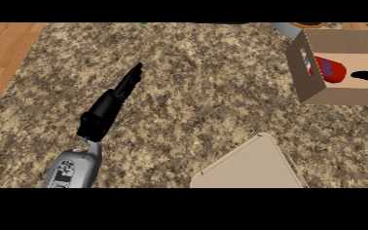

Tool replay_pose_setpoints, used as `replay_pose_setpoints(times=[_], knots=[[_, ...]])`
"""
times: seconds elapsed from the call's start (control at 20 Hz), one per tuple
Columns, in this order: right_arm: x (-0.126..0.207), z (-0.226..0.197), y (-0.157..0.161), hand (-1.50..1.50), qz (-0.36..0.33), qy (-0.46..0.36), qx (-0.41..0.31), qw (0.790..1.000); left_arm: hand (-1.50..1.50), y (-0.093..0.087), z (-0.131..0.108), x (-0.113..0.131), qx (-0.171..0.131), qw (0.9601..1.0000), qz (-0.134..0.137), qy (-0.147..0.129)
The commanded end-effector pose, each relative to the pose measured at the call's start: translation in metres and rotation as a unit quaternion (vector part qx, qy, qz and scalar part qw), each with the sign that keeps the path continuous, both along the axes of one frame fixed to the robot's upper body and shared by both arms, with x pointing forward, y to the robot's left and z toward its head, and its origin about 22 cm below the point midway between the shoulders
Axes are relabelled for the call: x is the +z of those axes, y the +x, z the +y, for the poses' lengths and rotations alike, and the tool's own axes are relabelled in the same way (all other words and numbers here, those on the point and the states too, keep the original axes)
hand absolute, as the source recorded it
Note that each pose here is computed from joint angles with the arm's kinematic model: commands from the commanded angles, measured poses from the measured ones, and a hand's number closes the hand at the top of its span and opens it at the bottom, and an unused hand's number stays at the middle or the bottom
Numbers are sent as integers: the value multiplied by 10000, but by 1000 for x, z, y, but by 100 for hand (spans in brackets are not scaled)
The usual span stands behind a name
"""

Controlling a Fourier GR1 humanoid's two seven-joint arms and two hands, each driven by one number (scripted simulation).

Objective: Pick the can from the tray and place it in the cardboard box

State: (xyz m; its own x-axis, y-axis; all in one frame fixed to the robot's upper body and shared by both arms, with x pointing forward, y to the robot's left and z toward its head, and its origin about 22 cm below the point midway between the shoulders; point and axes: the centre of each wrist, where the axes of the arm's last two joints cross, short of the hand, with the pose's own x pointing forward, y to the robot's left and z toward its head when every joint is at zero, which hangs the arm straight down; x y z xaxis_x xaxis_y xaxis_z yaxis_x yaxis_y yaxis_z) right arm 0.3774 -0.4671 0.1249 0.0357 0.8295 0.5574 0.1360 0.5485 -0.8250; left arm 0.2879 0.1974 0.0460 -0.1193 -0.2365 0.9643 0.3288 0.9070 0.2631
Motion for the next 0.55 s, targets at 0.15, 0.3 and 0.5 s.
replay_pose_setpoints(times=[0.15,0.3,0.5], knots=[[0,-8,-2,-150,-1077,1698,-105,9795,0,-8,-11,-8,-60,10000,69,-34],[5,-27,-14,-150,-1494,2374,-154,9597,0,-6,-2,-9,39,10000,-32,20],[5,-55,-39,-150,-1739,3133,-287,9332,0,-2,4,3,36,10000,-29,19]])
